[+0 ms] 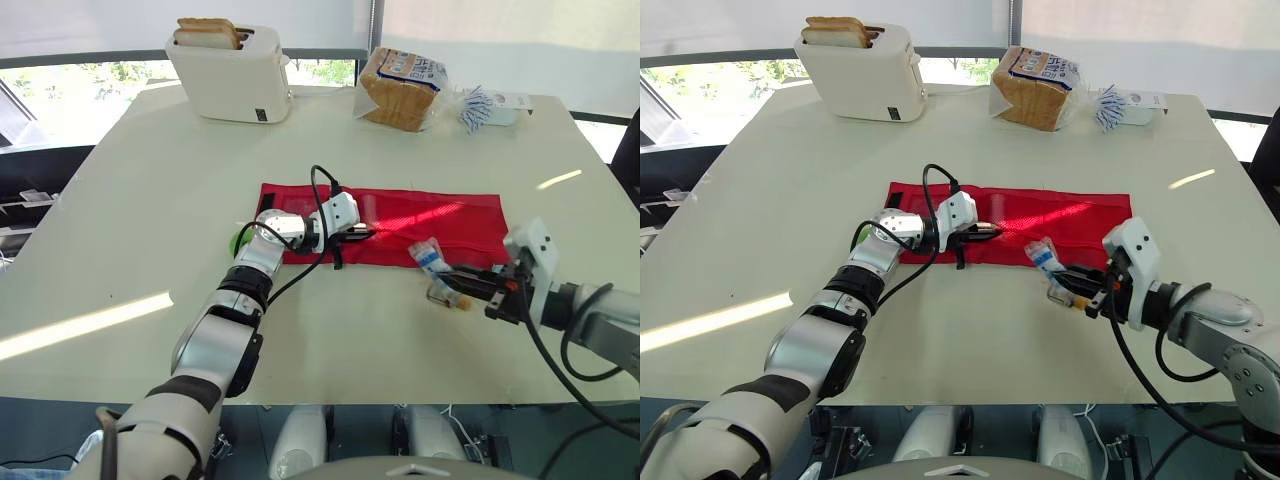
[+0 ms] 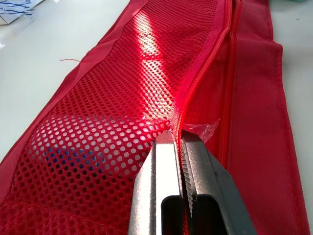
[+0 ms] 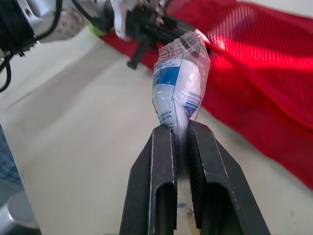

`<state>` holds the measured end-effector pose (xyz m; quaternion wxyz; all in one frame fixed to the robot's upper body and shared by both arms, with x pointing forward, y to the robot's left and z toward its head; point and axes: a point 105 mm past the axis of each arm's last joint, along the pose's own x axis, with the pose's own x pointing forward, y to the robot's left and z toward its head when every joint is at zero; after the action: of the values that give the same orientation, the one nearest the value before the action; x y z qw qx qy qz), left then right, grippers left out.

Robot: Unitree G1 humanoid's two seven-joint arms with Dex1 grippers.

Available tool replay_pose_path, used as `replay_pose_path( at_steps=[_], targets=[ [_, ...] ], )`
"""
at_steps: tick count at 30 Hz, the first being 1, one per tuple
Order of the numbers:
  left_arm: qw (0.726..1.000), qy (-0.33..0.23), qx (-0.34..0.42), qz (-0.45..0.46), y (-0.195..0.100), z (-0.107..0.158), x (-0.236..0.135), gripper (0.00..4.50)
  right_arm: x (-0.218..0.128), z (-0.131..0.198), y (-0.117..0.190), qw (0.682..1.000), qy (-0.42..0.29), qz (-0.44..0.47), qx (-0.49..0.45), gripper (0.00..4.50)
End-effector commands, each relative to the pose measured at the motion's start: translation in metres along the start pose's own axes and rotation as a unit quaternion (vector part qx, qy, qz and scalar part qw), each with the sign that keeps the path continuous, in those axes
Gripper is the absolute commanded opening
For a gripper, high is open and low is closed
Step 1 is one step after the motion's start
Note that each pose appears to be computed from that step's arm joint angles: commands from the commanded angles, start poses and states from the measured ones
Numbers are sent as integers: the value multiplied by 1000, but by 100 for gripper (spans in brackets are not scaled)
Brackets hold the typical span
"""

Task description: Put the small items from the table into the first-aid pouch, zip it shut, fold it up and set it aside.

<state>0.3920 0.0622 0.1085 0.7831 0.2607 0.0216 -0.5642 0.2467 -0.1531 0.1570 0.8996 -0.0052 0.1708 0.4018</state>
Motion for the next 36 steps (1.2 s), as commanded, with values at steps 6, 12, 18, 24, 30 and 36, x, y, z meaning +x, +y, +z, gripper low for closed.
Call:
replay_pose_path(
  at_steps=[6,12,18,24,30,36],
  targets=[
    [1000,-10,16,2,3,10,1,0,-22,19,-12,998,-24,-25,-48,3],
    [1000,-10,17,1,3,10,2,0,4,-26,-2,994,70,-16,-85,3],
    [1000,-9,19,2,5,11,1,0,31,-62,15,990,105,12,-92,3],
    [1000,-6,19,3,5,10,0,0,32,-57,26,989,101,45,-101,163],
    [1000,-5,18,2,4,9,0,0,32,-30,41,984,86,78,-134,433],
    [1000,-7,17,4,5,9,1,0,34,-21,41,975,130,66,-167,433]
  ],
)
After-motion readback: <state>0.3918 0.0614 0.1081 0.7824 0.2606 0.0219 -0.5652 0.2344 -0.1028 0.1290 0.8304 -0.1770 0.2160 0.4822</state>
